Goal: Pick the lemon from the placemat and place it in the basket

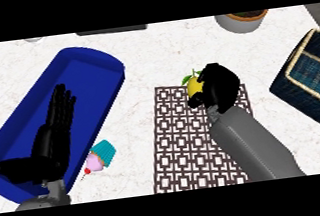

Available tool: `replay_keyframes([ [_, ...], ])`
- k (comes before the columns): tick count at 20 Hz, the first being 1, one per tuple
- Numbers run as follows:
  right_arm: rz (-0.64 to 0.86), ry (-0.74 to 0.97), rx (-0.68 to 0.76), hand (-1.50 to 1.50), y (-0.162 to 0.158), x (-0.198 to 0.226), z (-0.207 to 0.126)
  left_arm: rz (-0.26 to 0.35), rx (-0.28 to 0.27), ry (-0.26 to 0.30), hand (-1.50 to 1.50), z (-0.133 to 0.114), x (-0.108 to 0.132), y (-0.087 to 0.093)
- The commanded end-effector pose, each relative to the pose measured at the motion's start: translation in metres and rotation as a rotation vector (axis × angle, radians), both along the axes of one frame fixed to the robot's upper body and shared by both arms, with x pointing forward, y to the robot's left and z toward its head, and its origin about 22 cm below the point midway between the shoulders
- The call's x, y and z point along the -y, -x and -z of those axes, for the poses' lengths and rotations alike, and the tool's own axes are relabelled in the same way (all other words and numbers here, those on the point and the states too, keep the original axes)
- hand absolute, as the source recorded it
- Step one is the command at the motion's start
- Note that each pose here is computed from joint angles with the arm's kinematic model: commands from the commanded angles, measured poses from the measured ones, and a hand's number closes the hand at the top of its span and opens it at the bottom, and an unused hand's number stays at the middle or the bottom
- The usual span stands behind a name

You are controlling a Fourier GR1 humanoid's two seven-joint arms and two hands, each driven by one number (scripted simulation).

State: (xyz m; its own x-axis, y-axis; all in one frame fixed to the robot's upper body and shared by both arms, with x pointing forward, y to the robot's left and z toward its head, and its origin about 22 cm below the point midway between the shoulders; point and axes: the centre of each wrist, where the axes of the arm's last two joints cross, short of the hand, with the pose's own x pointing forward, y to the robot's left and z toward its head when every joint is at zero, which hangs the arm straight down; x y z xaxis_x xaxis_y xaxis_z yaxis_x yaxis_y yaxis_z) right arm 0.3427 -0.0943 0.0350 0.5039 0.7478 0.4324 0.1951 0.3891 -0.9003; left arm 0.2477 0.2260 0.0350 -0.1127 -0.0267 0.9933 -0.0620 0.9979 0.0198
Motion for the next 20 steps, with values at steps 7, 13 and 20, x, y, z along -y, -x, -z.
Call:
replay_keyframes([
  [7, 0.023, -0.081, 0.382, 1.5, -0.004, -0.045, -0.109, -0.044, -0.007, 0.01, 0.0, -0.009, -0.019, -0.002],
  [13, 0.061, -0.11, 0.412, 1.5, 0.011, -0.045, -0.174, -0.052, -0.018, -0.006, 0.0, 0.008, -0.016, -0.008],
  [20, 0.225, -0.065, 0.348, 1.5, 0.012, -0.015, -0.186, -0.046, -0.017, 0.001, 0.0, 0.008, -0.019, 0.013],
])
